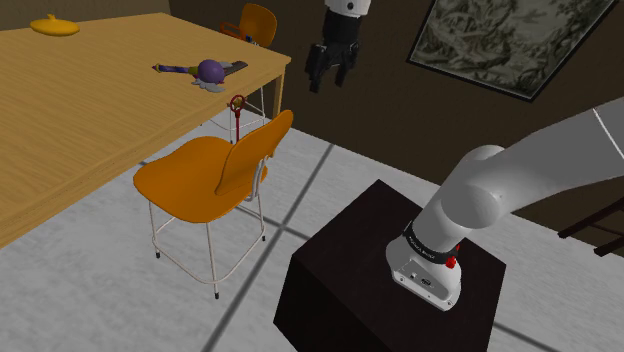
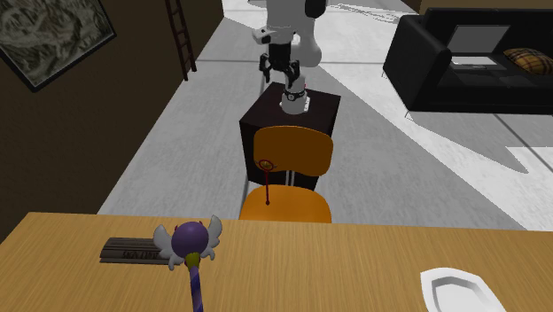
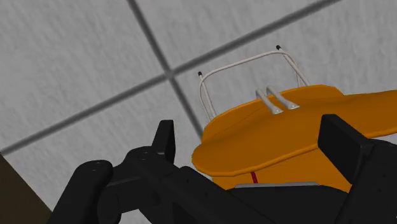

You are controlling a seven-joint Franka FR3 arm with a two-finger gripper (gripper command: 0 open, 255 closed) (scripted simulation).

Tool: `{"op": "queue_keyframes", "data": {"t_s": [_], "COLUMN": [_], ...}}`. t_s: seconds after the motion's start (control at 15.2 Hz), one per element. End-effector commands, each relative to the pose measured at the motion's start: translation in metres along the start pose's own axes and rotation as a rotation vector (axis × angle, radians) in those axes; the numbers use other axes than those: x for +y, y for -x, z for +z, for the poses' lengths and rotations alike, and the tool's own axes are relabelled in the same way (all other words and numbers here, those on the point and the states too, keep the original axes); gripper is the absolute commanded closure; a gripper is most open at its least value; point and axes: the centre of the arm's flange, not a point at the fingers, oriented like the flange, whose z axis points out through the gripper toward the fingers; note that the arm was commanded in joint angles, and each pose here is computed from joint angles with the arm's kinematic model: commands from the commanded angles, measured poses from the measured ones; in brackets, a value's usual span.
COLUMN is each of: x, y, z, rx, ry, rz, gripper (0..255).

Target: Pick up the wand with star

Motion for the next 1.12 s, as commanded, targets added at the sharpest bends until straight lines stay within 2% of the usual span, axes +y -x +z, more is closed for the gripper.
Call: {"op": "queue_keyframes", "data": {"t_s": [0.0, 1.06], "x": [-0.018, -0.127], "y": [-0.022, -0.190], "z": [0.011, 0.097], "rx": [0.019, 0.150], "ry": [0.037, 0.342], "rz": [0.003, 0.034], "gripper": [0, 0]}}
